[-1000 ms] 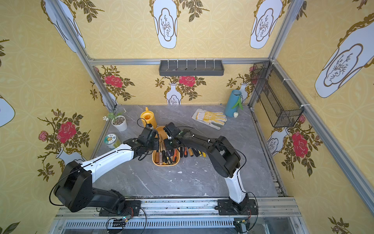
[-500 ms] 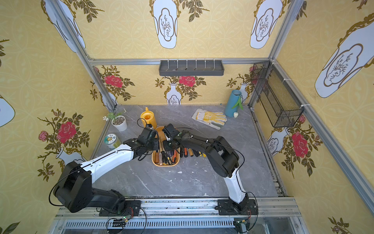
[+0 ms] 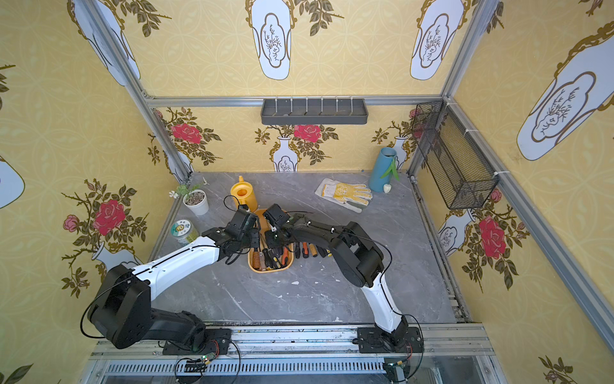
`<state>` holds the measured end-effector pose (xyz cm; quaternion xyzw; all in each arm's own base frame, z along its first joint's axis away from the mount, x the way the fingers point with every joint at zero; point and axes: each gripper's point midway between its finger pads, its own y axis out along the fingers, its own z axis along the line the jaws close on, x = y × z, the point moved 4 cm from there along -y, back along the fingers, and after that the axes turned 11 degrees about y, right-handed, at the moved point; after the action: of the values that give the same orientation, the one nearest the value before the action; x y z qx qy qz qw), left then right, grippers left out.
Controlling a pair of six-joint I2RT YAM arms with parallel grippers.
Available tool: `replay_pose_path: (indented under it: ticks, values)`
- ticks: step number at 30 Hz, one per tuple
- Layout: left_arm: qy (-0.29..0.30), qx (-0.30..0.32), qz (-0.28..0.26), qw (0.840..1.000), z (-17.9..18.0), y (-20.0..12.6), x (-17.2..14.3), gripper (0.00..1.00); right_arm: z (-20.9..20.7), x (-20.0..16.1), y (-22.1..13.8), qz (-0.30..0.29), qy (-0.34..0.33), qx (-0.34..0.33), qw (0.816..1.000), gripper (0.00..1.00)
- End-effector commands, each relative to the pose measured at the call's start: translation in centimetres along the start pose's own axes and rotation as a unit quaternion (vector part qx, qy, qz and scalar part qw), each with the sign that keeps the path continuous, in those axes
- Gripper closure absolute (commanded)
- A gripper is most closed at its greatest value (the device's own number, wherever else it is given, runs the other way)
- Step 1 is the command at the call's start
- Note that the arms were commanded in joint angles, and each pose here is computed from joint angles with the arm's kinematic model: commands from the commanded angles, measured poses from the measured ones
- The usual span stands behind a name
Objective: Take out the screwdriver from the storage box
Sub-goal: Pick up the screwdriver from the storage box.
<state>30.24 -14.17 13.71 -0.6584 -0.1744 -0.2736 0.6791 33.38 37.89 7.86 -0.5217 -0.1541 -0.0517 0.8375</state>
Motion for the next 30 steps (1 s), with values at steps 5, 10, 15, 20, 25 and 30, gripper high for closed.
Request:
replay_pose_path:
  ticks: [5, 10, 15, 20, 25, 30]
  values:
    - [-0.011, 0.005, -0.036, 0.999, 0.0, -0.3, 1.6, 1.0, -0.8, -0.4, -0.9, 0.002, 0.008, -0.014, 1.0, 0.94]
    - [-0.012, 0.02, -0.029, 0.999, 0.2, 0.1, 1.4, 1.0, -0.3, 0.4, -2.4, -0.014, 0.02, 0.022, 0.999, 1.0]
    - [-0.017, 0.024, -0.028, 0.999, 0.4, 0.2, 1.4, 1.0, 0.0, 1.1, -3.7, -0.024, 0.032, 0.061, 0.997, 1.0]
    - [-0.018, 0.028, -0.025, 0.999, 0.4, 0.2, 1.3, 1.0, 0.5, 1.5, -5.3, -0.041, 0.028, 0.088, 0.995, 1.0]
    - [-0.019, 0.035, -0.024, 0.999, 0.6, 0.3, 1.1, 1.0, 1.1, 2.2, -7.7, -0.07, 0.023, 0.112, 0.991, 1.0]
    - [-0.018, 0.044, -0.023, 0.999, 0.9, 0.3, 1.0, 1.0, 0.8, 3.2, -10.6, -0.104, 0.028, 0.117, 0.987, 1.0]
